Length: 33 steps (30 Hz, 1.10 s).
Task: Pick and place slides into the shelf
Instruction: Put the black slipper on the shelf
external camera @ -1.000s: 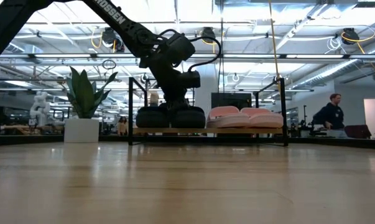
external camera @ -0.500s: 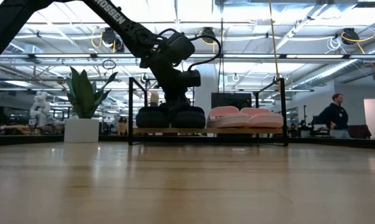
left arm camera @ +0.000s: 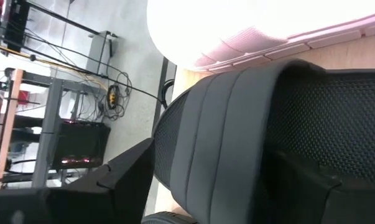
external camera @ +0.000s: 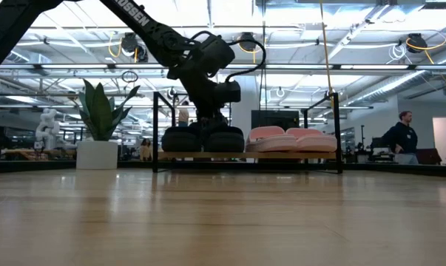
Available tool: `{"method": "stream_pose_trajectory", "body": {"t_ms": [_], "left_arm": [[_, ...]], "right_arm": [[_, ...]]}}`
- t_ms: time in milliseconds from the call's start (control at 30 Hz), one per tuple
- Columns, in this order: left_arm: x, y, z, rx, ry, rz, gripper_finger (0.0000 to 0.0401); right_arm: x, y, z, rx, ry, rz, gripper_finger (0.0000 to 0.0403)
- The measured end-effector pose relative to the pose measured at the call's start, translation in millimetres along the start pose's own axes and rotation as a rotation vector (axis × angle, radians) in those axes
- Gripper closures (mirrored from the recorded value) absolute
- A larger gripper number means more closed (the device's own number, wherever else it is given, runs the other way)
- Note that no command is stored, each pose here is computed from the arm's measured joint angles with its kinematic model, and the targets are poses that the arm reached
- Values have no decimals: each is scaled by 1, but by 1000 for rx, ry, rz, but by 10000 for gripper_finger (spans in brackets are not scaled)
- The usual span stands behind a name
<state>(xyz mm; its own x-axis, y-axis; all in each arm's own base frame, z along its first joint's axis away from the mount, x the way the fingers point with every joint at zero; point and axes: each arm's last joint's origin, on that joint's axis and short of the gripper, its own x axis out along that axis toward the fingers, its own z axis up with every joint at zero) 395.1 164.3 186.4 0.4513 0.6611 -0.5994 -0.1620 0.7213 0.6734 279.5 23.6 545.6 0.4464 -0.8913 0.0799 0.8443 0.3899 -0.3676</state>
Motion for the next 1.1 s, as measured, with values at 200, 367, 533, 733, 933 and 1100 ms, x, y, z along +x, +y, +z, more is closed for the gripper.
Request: {"method": "stream_pose_trajectory", "body": {"t_ms": [200,367,533,733,933,1100], "left_arm": [[-3,-3,3,16,10,39,114],[-8,2,13,9,-8,64,112],[-17,4,27,0,-18,68,110],[-29,-5,31,47,53,7,111],[-24,0,23,31,97,-13,111],[-18,9,17,-20,90,-46,112]], "right_arm": [[0,0,0,0,0,0,213],[0,0,0,0,0,0,213],[0,0,0,-2,0,0,213],[0,0,0,-23,2,-3,213],[0,0,0,-20,2,-2,213],[0,0,0,-19,2,-3,213]]}}
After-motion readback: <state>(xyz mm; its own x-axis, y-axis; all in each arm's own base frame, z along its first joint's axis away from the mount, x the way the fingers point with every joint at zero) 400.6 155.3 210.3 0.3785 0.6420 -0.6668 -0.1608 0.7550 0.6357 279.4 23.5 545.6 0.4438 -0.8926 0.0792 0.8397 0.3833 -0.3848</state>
